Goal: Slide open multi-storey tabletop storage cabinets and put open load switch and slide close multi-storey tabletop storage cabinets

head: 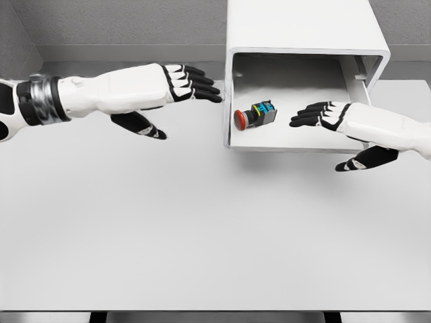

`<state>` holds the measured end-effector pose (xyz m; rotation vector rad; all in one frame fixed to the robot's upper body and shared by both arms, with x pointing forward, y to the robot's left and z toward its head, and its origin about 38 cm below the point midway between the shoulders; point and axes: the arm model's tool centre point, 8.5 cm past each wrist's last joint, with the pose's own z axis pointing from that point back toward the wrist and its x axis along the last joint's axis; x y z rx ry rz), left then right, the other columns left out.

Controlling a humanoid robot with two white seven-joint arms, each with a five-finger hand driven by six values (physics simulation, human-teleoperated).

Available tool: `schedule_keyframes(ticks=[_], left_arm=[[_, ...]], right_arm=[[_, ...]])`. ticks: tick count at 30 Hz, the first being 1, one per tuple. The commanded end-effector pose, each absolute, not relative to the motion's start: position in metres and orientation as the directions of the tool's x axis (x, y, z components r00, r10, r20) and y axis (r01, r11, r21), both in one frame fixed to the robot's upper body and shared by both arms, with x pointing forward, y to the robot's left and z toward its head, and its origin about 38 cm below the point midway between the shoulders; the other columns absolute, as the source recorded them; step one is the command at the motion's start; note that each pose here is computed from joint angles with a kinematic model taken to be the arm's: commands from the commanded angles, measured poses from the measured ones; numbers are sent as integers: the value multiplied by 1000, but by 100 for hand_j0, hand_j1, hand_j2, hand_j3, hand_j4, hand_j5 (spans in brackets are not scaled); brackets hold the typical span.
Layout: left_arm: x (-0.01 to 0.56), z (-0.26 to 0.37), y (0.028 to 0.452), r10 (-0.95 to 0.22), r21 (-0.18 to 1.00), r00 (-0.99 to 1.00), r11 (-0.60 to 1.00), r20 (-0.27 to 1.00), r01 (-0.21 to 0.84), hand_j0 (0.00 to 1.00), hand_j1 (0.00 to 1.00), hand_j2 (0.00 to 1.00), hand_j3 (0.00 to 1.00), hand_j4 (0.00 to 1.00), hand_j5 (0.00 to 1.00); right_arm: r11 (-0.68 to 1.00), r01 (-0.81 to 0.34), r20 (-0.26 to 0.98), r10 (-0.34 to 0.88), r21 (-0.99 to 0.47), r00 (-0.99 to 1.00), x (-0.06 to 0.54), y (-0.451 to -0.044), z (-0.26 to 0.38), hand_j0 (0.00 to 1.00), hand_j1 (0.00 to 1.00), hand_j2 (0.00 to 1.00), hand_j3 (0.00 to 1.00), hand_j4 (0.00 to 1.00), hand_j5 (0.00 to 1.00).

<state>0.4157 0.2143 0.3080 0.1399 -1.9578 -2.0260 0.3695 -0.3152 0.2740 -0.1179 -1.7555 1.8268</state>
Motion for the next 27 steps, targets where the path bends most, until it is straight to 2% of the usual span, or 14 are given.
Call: schedule_keyframes(ticks=[1, 5, 6, 8, 13, 27], left_arm=[[416, 318, 247, -366, 991, -922, -9, 122, 135, 100, 100, 100, 100, 100, 100], [418, 310, 281, -451, 988, -883, -21, 129, 155, 100, 100, 100, 100, 100, 100], [418, 287, 286, -469, 979, -866, -15, 175, 206, 100, 100, 100, 100, 100, 100], [420, 274, 294, -493, 972, -848, -16, 196, 233, 100, 100, 100, 100, 100, 100], [428, 240, 284, -497, 955, -829, -5, 255, 297, 100, 100, 100, 100, 100, 100], [433, 216, 284, -515, 941, -807, 1, 290, 337, 100, 100, 100, 100, 100, 100]], right_arm=[[66, -357, 346, 463, -932, -816, 370, -314, 274, 100, 100, 100, 100, 100, 100], [69, -349, 340, 461, -935, -820, 372, -313, 277, 100, 100, 100, 100, 100, 100], [74, -350, 343, 456, -934, -821, 373, -311, 277, 100, 100, 100, 100, 100, 100], [75, -354, 349, 444, -932, -825, 374, -306, 274, 100, 100, 100, 100, 100, 100], [78, -344, 341, 447, -936, -827, 379, -306, 279, 100, 100, 100, 100, 100, 100], [75, -358, 351, 458, -931, -817, 394, -305, 274, 100, 100, 100, 100, 100, 100]])
